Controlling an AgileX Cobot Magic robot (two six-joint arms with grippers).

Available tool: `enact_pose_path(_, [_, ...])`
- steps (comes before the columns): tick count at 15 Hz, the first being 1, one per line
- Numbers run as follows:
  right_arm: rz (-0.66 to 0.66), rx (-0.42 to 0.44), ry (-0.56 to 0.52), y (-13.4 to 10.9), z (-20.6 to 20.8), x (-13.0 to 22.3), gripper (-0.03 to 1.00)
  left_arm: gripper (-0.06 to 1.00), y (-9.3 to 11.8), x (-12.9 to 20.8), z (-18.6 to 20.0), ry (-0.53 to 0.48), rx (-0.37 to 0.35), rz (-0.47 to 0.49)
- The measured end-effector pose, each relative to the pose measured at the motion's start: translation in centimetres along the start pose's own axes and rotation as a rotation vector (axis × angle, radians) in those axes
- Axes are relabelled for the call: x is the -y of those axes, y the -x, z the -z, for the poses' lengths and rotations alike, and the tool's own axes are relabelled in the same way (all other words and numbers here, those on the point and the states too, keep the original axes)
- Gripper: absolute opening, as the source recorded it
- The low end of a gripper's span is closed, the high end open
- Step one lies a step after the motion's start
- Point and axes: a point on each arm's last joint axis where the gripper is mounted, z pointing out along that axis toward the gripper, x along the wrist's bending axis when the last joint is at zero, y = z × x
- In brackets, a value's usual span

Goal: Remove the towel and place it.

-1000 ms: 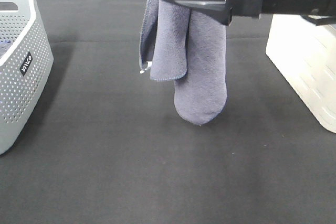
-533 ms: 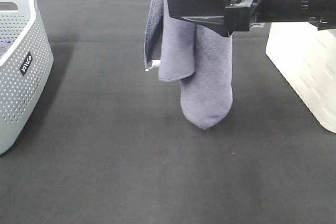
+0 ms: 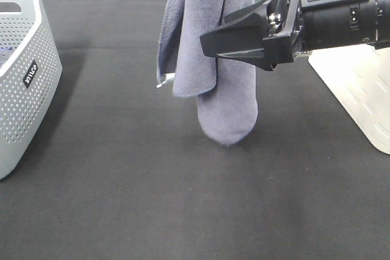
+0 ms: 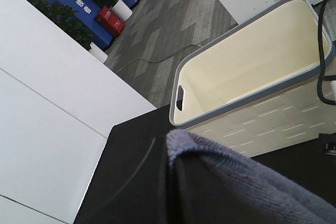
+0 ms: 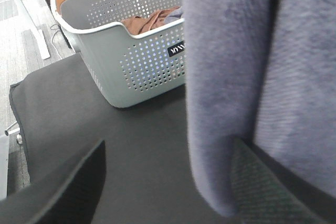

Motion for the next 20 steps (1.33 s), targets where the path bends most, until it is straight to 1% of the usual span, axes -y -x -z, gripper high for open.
enact_pose_path(3, [-0.002,0.027,0.029,0.3,0.0,-0.2,0.65,0.00,0.1,0.0,0.0,0.001,0.015,0.011])
enact_pose_path(4, [-0.008,0.027,0.060,0.3,-0.1,-0.5,0.65,0.00,0.1,0.0,0.0,0.003,0.015,0.019])
enact_pose_path(5, [-0.009,0.019,0.087,0.3,-0.1,-0.7,0.65,0.00,0.1,0.0,0.0,0.003,0.015,0.022])
enact_pose_path(7, [-0.020,-0.039,0.124,-0.1,-0.1,-1.0,0.65,0.00,0.2,0.0,0.0,0.003,0.018,0.023])
enact_pose_path(8, [-0.027,-0.053,0.128,-0.2,-0.2,-1.0,0.65,0.00,0.2,0.0,0.0,0.003,0.019,0.023])
enact_pose_path(10, [-0.039,-0.050,0.133,0.5,-1.0,-0.5,0.65,0.00,0.2,0.0,0.0,0.003,0.022,0.024])
enact_pose_path(11, [-0.060,-0.039,0.138,1.4,-1.9,0.0,0.65,0.00,0.2,0.0,0.0,0.003,0.022,0.024])
enact_pose_path(12, [-0.055,-0.037,0.137,1.6,-2.1,0.2,0.65,0.00,0.2,0.0,0.0,0.003,0.022,0.025])
enact_pose_path(14, [-0.032,-0.038,0.096,2.7,-3.6,1.8,0.65,0.00,0.3,0.0,0.0,0.003,0.029,0.026])
enact_pose_path(16, [-0.071,-0.053,0.066,3.2,-4.5,2.8,0.64,0.00,0.3,0.0,0.0,0.003,0.033,0.026])
enact_pose_path(18, [-0.098,-0.101,0.040,2.9,-4.6,3.2,0.61,0.00,0.3,0.0,0.0,0.003,0.036,0.026])
enact_pose_path(20, [-0.096,-0.113,0.018,2.8,-4.7,3.4,0.57,0.00,0.4,0.0,0.0,0.003,0.042,0.026])
